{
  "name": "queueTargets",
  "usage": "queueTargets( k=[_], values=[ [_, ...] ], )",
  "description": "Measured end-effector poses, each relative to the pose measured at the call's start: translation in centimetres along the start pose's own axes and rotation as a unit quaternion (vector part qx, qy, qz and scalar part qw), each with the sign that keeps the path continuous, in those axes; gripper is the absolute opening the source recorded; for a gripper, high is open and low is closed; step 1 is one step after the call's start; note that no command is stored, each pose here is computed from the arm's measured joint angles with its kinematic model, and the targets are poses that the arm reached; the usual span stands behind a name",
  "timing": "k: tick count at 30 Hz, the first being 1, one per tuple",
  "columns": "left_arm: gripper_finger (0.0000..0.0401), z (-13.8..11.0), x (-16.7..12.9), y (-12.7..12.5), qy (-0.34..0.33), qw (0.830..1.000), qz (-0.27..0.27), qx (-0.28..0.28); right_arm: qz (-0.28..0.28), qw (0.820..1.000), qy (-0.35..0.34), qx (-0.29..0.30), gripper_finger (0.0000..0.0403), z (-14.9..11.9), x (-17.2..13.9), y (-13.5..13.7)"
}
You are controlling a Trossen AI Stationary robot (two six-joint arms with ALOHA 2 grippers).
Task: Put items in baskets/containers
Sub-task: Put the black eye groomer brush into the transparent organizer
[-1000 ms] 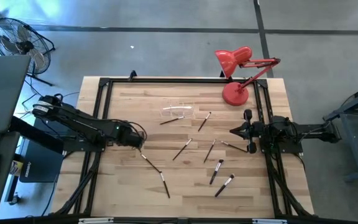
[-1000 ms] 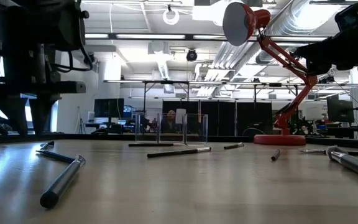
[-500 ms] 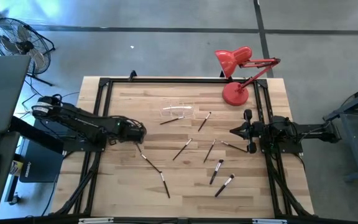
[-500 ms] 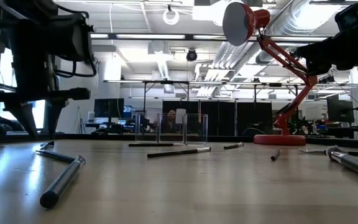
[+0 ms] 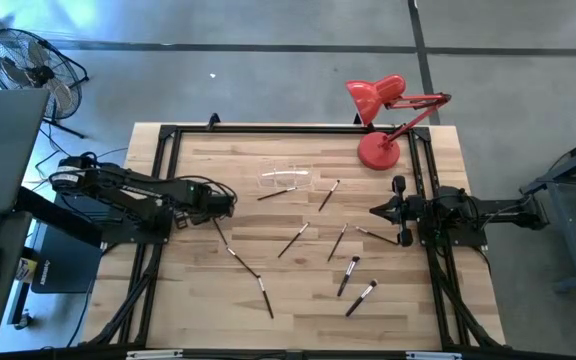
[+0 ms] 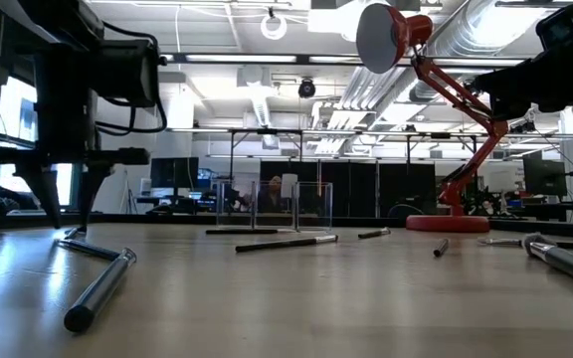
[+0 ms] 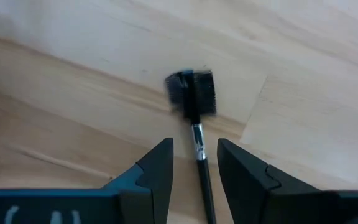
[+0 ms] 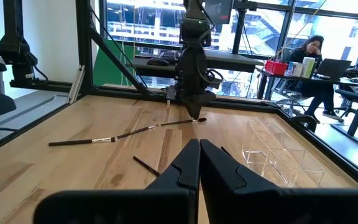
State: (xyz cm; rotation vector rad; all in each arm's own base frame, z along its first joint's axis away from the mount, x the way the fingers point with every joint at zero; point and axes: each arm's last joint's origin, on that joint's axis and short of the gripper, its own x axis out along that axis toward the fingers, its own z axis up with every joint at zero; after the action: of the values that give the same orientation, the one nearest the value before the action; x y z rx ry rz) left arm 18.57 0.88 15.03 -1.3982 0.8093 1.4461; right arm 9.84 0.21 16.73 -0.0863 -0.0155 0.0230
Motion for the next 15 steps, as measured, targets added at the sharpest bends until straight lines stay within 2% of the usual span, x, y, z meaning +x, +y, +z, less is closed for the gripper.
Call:
queueTargets(
  k=[15],
  values=[
    [0.0122, -0.07, 0.28, -0.02, -0.003, 1.0, 0.009, -0.002, 0.0, 1.0, 0.0, 0.0, 0.0007, 0.0, 0.0, 0.0]
  ],
)
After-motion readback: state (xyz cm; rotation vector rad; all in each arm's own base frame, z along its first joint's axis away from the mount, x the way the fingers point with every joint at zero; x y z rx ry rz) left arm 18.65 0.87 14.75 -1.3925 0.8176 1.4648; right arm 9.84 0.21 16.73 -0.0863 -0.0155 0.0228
